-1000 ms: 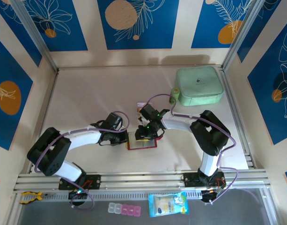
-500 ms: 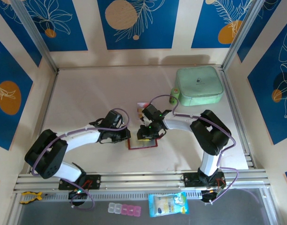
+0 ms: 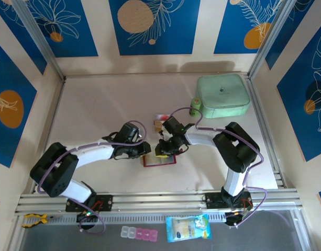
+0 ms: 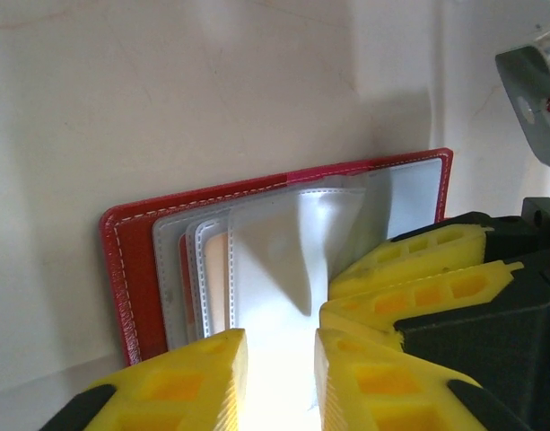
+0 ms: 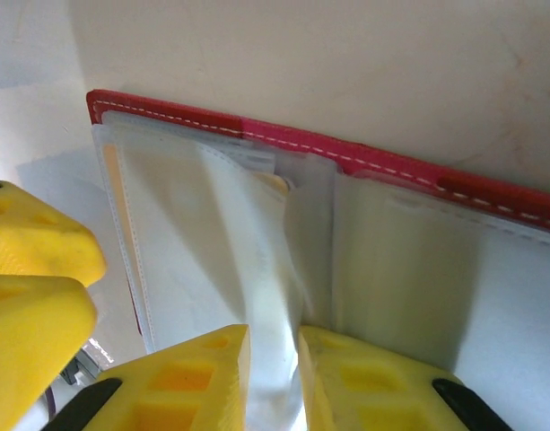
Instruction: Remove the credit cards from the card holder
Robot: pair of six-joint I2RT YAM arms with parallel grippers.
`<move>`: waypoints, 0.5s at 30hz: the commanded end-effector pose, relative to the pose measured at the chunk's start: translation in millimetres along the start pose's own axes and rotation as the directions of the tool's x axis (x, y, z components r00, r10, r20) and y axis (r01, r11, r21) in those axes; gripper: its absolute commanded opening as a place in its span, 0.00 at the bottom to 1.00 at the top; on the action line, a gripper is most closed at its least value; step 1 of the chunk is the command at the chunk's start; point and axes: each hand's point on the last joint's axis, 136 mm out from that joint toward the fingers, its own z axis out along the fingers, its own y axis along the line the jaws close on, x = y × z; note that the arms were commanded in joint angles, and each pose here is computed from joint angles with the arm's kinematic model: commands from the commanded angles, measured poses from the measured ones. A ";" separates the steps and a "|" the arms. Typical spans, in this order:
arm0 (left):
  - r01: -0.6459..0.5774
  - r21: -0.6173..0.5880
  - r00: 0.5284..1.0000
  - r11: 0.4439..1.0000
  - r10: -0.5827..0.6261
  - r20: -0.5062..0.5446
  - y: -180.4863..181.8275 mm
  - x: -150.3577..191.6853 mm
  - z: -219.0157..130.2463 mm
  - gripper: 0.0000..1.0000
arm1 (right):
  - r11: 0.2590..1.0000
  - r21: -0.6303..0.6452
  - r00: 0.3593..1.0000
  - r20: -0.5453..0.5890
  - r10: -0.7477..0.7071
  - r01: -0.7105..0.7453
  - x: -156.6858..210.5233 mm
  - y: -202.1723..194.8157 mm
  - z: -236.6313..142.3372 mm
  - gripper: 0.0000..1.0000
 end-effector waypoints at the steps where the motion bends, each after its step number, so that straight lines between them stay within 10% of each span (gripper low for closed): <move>1: 0.005 0.021 1.000 1.000 -0.005 -0.016 -7.1 0.9 4.2 0.29 | 0.998 0.042 0.999 -0.013 0.038 -0.038 7.4 -18.2 5.1 0.23; 15: 0.010 -0.029 0.999 1.000 -0.012 -0.053 1.1 6.0 14.5 0.32 | 0.999 0.029 0.999 -0.014 0.037 -0.037 8.0 -18.3 3.7 0.23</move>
